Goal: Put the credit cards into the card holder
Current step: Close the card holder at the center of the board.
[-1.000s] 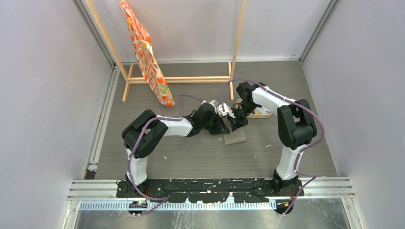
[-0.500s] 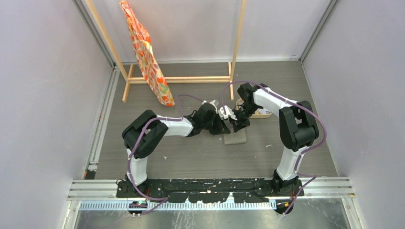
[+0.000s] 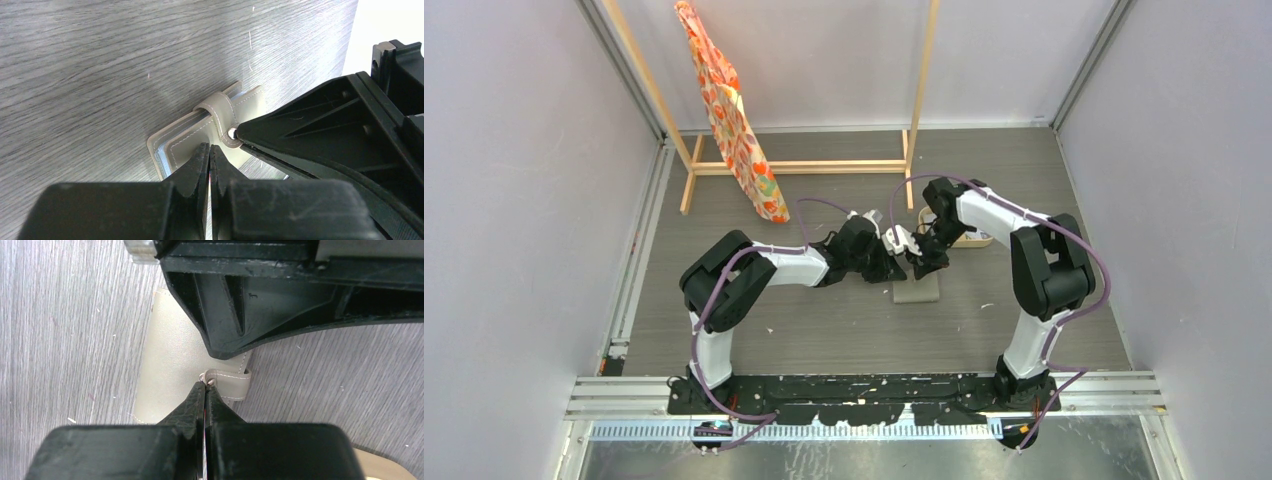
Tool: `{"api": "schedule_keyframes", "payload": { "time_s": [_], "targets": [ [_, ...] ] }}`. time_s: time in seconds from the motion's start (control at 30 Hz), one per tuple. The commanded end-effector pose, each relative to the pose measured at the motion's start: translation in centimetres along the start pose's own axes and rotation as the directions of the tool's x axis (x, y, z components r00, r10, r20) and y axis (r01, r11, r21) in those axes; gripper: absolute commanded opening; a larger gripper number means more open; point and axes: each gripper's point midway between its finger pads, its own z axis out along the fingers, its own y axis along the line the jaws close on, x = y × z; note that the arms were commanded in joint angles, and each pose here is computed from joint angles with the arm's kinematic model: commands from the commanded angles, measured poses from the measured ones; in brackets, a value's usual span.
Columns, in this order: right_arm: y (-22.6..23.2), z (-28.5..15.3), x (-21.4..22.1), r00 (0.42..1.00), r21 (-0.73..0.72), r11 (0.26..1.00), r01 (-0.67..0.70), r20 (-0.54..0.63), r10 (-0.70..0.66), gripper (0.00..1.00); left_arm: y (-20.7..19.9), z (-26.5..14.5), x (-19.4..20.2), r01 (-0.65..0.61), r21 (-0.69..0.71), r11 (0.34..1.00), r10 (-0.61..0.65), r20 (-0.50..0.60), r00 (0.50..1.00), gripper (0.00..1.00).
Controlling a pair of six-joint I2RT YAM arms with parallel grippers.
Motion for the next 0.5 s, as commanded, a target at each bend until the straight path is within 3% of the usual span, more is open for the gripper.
{"api": "schedule_keyframes", "payload": {
  "time_s": [0.0,0.47],
  "targets": [
    [0.64,-0.66,-0.40,1.000,0.017,1.000,0.025,-0.008,-0.025,0.01,1.41,0.42,0.44,-0.015,-0.057,0.998,0.014,-0.011,1.000,0.04],
    [0.92,-0.02,-0.43,0.999,0.041,0.999,0.027,-0.033,-0.026,0.01,1.36,0.39,0.42,-0.015,-0.055,0.998,0.015,-0.009,1.000,0.04]
  ]
}}
